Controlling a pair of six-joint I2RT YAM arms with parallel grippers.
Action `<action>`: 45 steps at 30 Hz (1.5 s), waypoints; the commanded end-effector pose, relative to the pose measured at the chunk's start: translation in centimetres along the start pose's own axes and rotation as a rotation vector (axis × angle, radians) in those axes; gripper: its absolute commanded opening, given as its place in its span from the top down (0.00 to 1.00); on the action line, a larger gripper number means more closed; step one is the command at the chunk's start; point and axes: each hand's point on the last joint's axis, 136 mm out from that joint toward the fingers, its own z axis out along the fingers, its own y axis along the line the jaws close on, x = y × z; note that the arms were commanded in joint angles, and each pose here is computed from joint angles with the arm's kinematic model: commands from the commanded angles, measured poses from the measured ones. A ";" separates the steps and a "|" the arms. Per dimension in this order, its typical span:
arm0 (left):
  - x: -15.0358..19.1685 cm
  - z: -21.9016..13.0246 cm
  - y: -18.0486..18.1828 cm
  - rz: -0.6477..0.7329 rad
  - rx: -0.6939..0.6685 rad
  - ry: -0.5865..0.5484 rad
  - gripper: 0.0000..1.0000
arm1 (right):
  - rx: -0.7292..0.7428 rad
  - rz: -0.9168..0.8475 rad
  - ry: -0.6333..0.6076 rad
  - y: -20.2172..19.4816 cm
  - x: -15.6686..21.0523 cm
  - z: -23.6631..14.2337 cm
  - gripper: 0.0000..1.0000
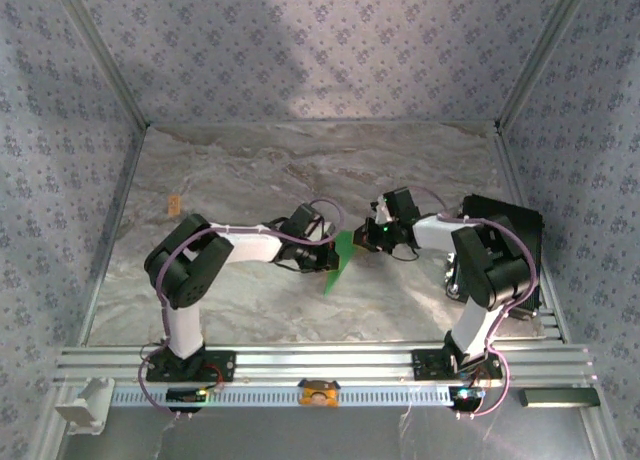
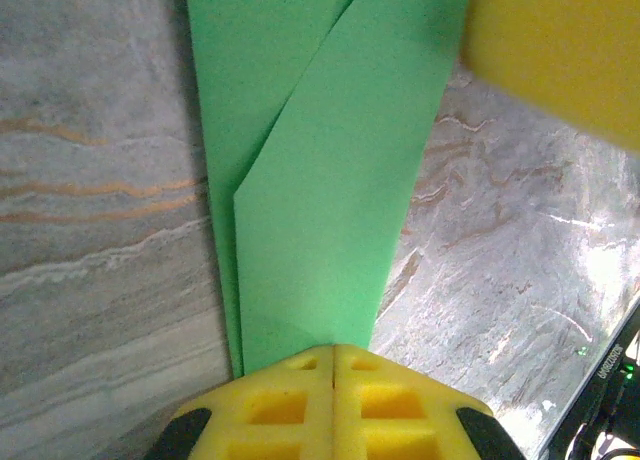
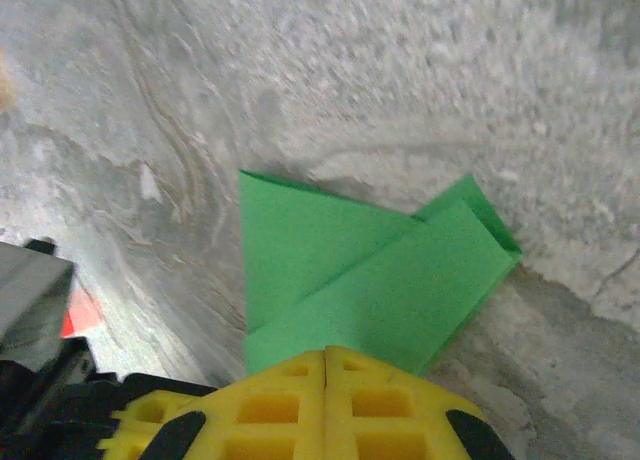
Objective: Fold a paper plane with a square sheet of paper (pick it up from the middle)
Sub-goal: Fold the wing for the fifth time at the center of the table.
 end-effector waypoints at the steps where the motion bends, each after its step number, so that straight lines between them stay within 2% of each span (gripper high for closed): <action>1: 3.2 0.7 4.3 -0.101 -0.123 0.070 1.00 | -0.050 -0.037 0.026 1.8 0.1 0.1 0.95; 4: 3.0 0.6 4.2 -0.107 -0.122 0.063 1.00 | -0.023 -0.025 0.068 0.9 1.1 1.7 0.96; 7: 3.0 0.6 4.1 -0.107 -0.122 0.064 1.00 | 0.023 -0.003 0.053 -0.9 1.0 2.1 0.96; 12: 3.1 0.6 3.9 -0.111 -0.111 0.064 1.00 | 0.036 0.029 0.003 -2.7 -1.2 1.4 0.96; 17: 3.2 0.7 3.8 -0.112 -0.108 0.063 1.00 | 0.031 0.052 -0.073 -2.9 -4.9 -0.2 0.96; 20: 3.1 0.8 3.7 -0.114 -0.108 0.061 1.00 | 0.026 0.070 -0.089 -3.0 -5.9 -1.0 0.96; 27: 1.6 0.8 2.8 -0.128 -0.090 0.003 1.00 | 0.009 0.029 -0.135 -0.7 -4.2 -3.5 0.92; 31: -0.9 0.9 -0.2 -0.141 -0.008 -0.074 1.00 | 0.028 0.020 -0.114 -0.6 -1.5 -3.7 0.89; 37: -2.7 -2.2 -2.8 -0.080 -0.030 -0.191 0.86 | 0.048 0.042 -0.086 -1.7 1.4 -3.7 0.85; 41: -3.0 -4.9 -1.7 -0.071 -0.059 -0.242 0.72 | 0.015 0.035 -0.067 -1.0 2.1 -3.5 0.83; 45: -2.8 -5.8 0.6 -0.086 -0.082 -0.233 0.71 | 0.005 0.019 -0.046 -0.3 2.4 -3.1 0.81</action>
